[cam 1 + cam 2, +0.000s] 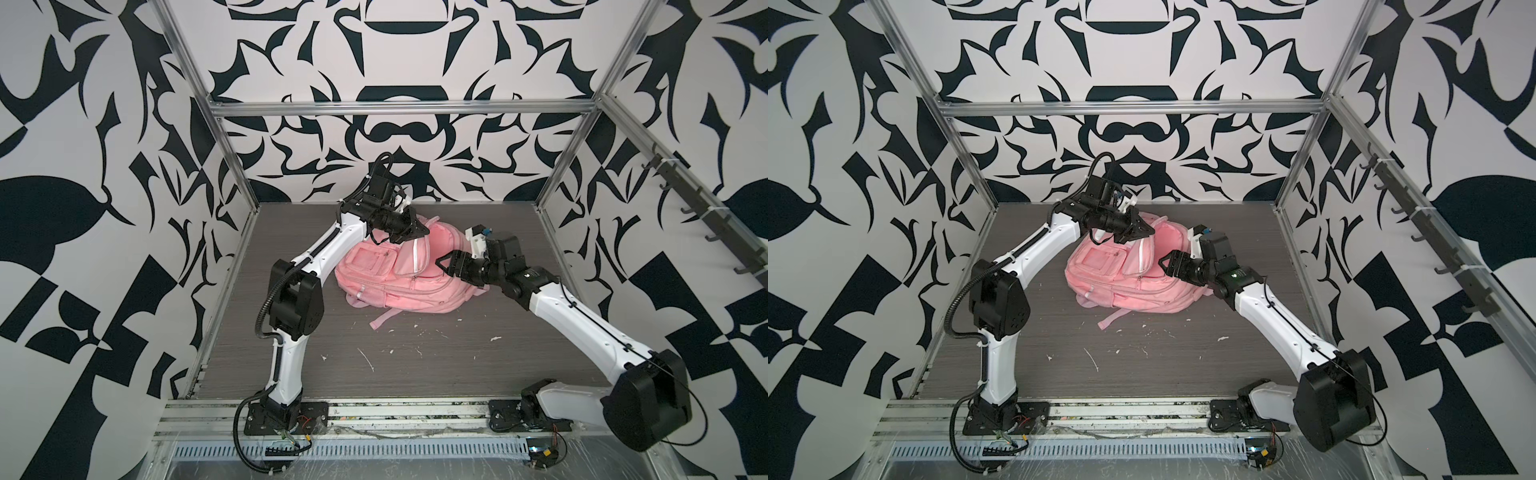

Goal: Pack the student bag
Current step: 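Lower the lead case into the open compartment and open the right gripper, then grasp the main compartment zipper pull with the right gripper while the left holds the bag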

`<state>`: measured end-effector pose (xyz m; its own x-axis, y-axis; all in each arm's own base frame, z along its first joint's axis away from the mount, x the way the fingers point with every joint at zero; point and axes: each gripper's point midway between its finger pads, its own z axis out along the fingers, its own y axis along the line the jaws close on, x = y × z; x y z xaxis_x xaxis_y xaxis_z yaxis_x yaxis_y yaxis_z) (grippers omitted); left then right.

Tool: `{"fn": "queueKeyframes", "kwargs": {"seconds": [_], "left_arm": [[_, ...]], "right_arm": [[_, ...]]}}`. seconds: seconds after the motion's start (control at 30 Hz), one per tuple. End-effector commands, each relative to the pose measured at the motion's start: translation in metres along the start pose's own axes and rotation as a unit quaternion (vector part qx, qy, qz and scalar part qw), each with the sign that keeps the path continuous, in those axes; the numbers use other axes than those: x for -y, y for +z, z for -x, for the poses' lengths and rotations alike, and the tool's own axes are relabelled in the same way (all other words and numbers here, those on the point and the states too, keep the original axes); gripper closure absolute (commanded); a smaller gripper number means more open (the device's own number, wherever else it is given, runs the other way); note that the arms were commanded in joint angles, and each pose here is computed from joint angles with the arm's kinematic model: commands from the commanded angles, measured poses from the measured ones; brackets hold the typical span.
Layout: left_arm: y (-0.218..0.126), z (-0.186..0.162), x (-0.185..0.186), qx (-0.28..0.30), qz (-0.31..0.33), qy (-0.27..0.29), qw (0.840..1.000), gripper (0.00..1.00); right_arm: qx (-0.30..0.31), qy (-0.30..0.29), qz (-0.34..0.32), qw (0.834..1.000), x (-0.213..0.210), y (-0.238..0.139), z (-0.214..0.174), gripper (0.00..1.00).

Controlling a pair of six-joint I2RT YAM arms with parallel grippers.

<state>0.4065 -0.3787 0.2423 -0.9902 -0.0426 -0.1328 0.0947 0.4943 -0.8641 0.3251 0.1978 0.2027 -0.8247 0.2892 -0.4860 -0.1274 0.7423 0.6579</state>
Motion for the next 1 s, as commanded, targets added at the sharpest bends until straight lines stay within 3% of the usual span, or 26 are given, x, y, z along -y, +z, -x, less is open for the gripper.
{"fn": "queueKeyframes", "kwargs": {"seconds": [0.0,0.23,0.37,0.73,0.97], "left_arm": [[0.006,0.02,0.012,0.022,-0.043,-0.006,0.999,1.0],[0.036,0.031,-0.006,0.026,-0.017,-0.028,0.999,1.0],[0.046,0.028,-0.008,0.021,-0.01,-0.032,0.999,1.0],[0.054,0.023,-0.014,0.022,-0.006,-0.046,0.999,1.0],[0.058,0.02,-0.017,0.019,-0.008,-0.056,0.998,1.0]], "right_arm": [[-0.017,-0.045,-0.016,0.999,0.001,-0.002,-0.013,0.26],[-0.06,-0.106,-0.036,0.992,0.0,0.011,-0.036,0.27],[-0.07,-0.12,-0.058,0.989,0.0,0.028,-0.036,0.35],[-0.109,-0.116,-0.128,0.979,0.006,0.066,-0.034,0.42],[-0.126,-0.11,-0.165,0.972,0.025,0.081,-0.041,0.57]]}}
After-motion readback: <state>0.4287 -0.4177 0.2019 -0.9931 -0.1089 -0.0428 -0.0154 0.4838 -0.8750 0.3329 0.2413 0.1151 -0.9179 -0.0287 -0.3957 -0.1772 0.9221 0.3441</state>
